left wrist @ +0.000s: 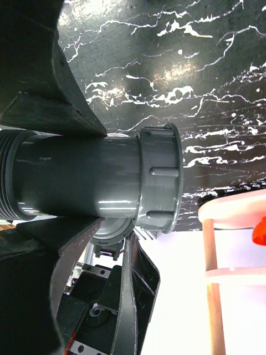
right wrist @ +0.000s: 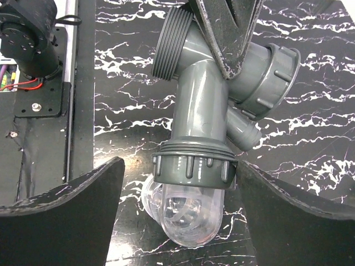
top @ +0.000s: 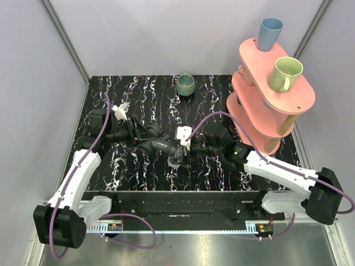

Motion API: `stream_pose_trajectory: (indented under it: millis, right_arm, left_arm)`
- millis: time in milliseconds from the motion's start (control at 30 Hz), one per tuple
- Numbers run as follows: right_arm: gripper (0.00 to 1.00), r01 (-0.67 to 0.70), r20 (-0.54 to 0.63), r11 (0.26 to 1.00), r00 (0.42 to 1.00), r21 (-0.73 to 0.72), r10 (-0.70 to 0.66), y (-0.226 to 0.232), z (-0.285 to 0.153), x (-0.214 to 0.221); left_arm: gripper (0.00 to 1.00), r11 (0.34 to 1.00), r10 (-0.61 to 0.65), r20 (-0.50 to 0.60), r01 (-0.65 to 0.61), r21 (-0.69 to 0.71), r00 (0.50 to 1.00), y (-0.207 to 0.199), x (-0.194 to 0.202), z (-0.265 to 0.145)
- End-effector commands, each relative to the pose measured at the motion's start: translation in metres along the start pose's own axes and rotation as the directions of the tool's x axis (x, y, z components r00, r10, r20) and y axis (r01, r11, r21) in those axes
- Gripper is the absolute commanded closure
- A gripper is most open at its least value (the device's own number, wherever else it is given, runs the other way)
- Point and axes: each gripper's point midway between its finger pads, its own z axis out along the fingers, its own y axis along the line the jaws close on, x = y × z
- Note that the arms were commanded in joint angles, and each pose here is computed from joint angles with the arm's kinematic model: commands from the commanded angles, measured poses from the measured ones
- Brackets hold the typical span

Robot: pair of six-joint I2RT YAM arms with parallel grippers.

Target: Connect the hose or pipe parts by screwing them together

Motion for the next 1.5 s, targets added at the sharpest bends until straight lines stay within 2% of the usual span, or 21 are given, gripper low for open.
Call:
stream_pose_trajectory:
  millis: [0, 200, 267, 300, 400, 500, 567, 633, 667, 700, 767, 967, 1033, 1133, 1167, 1267, 1333, 1367, 1400, 1433, 1467]
  right_arm:
    - [0.09, 0.003, 0.03, 0.999, 1.0, -0.051, -0.001, 0.01, 0.014, -0.009]
    - [0.12, -0.063, 0.01, 0.998, 0.998, -0.029, 0.063, 0.007, 0.026, 0.006]
    - [0.18, -0.091, 0.016, 0.996, 0.996, -0.024, 0.092, 0.008, 0.028, 0.01]
    - [0.32, -0.116, 0.059, 0.993, 0.991, -0.013, 0.117, 0.005, 0.029, 0.001]
    - [0.6, -0.183, 0.124, 0.983, 0.975, -0.002, 0.182, 0.003, 0.028, -0.015]
    - [0.75, -0.233, 0.159, 0.972, 0.959, -0.028, 0.235, 0.004, 0.024, -0.03]
    - [0.8, -0.261, 0.186, 0.964, 0.946, -0.04, 0.264, -0.003, 0.018, -0.038]
    - [0.85, -0.346, 0.205, 0.933, 0.911, -0.095, 0.358, -0.003, 0.012, -0.046]
    - [0.87, -0.371, 0.239, 0.924, 0.893, -0.086, 0.381, -0.019, 0.005, -0.05]
    - [0.88, -0.433, 0.237, 0.89, 0.858, -0.144, 0.456, -0.016, 0.001, -0.055]
    - [0.89, -0.488, 0.268, 0.859, 0.816, -0.155, 0.512, -0.032, -0.008, -0.062]
    - [0.87, -0.654, 0.158, 0.72, 0.705, -0.232, 0.691, -0.034, -0.011, -0.073]
    - [0.87, -0.678, 0.161, 0.692, 0.676, -0.247, 0.72, -0.039, -0.011, -0.075]
    - [0.87, -0.739, 0.15, 0.615, 0.599, -0.276, 0.787, -0.044, -0.012, -0.077]
    - [0.87, -0.779, 0.127, 0.557, 0.546, -0.287, 0.828, -0.045, -0.012, -0.078]
    - [0.7, -0.845, 0.092, 0.457, 0.45, -0.278, 0.888, -0.054, -0.011, -0.07]
    - [0.56, -0.857, 0.097, 0.448, 0.438, -0.253, 0.894, -0.054, -0.012, -0.062]
    - [0.49, -0.849, 0.128, 0.479, 0.461, -0.223, 0.878, -0.059, -0.013, -0.06]
    - [0.35, -0.842, 0.146, 0.501, 0.48, -0.199, 0.865, -0.06, -0.016, -0.061]
    - [0.29, -0.852, 0.133, 0.5, 0.484, -0.154, 0.865, -0.061, -0.018, -0.054]
    - [0.22, -0.818, 0.159, 0.566, 0.548, -0.106, 0.821, -0.067, -0.019, -0.05]
  left_arm:
    - [1.0, 0.994, 0.037, 0.034, -0.04, 0.105, 0.999, -0.03, -0.007, -0.007]
    - [1.0, 0.991, 0.05, 0.04, -0.055, 0.123, 0.998, -0.032, -0.006, -0.007]
    - [1.0, 0.987, 0.069, 0.045, -0.074, 0.142, 0.997, -0.032, -0.006, -0.006]
    - [1.0, 0.984, 0.08, 0.041, -0.086, 0.159, 0.996, -0.033, -0.004, -0.006]
    - [1.0, 0.966, 0.137, 0.069, -0.149, 0.212, 0.988, -0.04, -0.001, -0.009]
    - [1.0, 0.931, 0.197, 0.088, -0.214, 0.295, 0.976, -0.05, 0.003, -0.012]
    - [1.0, 0.911, 0.208, 0.088, -0.226, 0.345, 0.974, -0.056, 0.004, -0.012]
    - [1.0, 0.891, 0.228, 0.086, -0.244, 0.384, 0.97, -0.061, 0.007, -0.014]
    - [1.0, 0.883, 0.24, 0.095, -0.257, 0.393, 0.966, -0.063, 0.008, -0.015]
    - [1.0, 0.873, 0.255, 0.105, -0.275, 0.403, 0.961, -0.064, 0.009, -0.017]
    - [1.0, 0.829, 0.306, 0.153, -0.342, 0.442, 0.94, -0.071, 0.012, -0.022]
    - [1.0, 0.755, 0.334, 0.224, -0.402, 0.518, 0.916, -0.089, 0.019, -0.036]
    - [1.0, 0.727, 0.354, 0.25, -0.433, 0.532, 0.901, -0.096, 0.021, -0.041]
    - [1.0, 0.697, 0.387, 0.283, -0.479, 0.534, 0.878, -0.1, 0.026, -0.046]
    - [1.0, 0.696, 0.39, 0.293, -0.488, 0.528, 0.873, -0.099, 0.025, -0.046]
    - [1.0, 0.731, 0.387, 0.297, -0.487, 0.478, 0.873, -0.09, 0.02, -0.04]
    - [1.0, 0.761, 0.376, 0.28, -0.467, 0.451, 0.883, -0.086, 0.015, -0.036]
    - [1.0, 0.775, 0.363, 0.279, -0.454, 0.44, 0.889, -0.086, 0.012, -0.035]
    - [1.0, 0.801, 0.346, 0.257, -0.427, 0.42, 0.902, -0.085, 0.009, -0.034]
    - [1.0, 0.818, 0.336, 0.25, -0.413, 0.401, 0.908, -0.084, 0.006, -0.033]
    - [1.0, 0.841, 0.32, 0.259, -0.399, 0.365, 0.912, -0.081, -0.001, -0.031]
